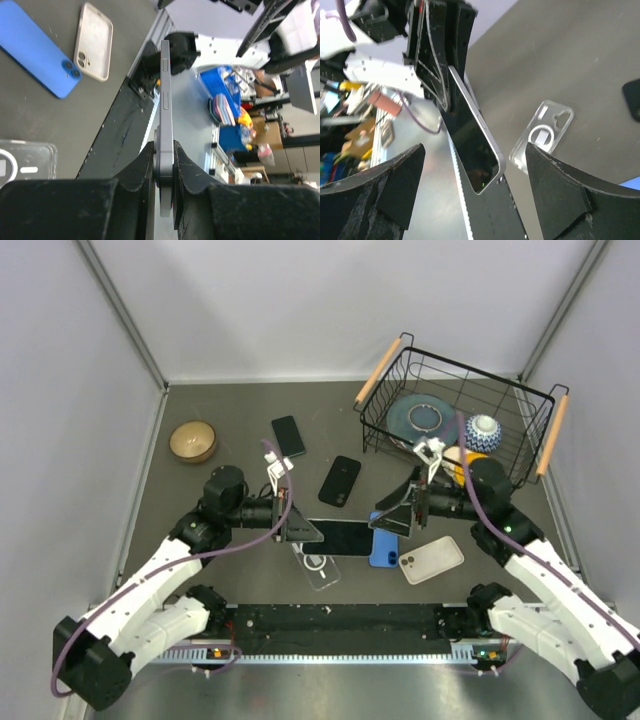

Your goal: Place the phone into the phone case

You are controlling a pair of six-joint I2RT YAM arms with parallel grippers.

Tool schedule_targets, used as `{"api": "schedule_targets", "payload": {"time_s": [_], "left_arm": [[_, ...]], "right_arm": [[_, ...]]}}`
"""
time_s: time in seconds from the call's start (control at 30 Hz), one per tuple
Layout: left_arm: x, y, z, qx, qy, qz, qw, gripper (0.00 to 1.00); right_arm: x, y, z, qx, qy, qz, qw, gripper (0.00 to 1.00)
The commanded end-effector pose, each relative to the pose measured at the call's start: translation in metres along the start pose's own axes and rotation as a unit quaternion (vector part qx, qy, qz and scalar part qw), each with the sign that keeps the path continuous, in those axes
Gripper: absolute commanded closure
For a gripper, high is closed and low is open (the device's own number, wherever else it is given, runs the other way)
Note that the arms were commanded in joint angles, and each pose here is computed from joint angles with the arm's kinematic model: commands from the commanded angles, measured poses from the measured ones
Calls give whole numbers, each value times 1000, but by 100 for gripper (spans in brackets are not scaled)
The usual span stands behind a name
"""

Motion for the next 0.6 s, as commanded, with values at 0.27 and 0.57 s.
{"api": "schedule_targets", "payload": {"time_s": [0.27,0.57], "left_arm": [[-8,4,-1,-51,89,-4,995,100],[-13,15,-5,-59,113,21,992,100]], "right_arm": [[-12,-13,-46,123,160,5,979,28],[-28,-19,-63,149,188,0,971,35]]}}
Point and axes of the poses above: each gripper's point midway between its finger pads, its own z axis back along the fingers, its own y axis along the line the jaws close on, x = y × z, the point moved 8 cm from there along z, back along the fingers, and after that the axes turned 6 degrees about -z, right-handed, at the moved point
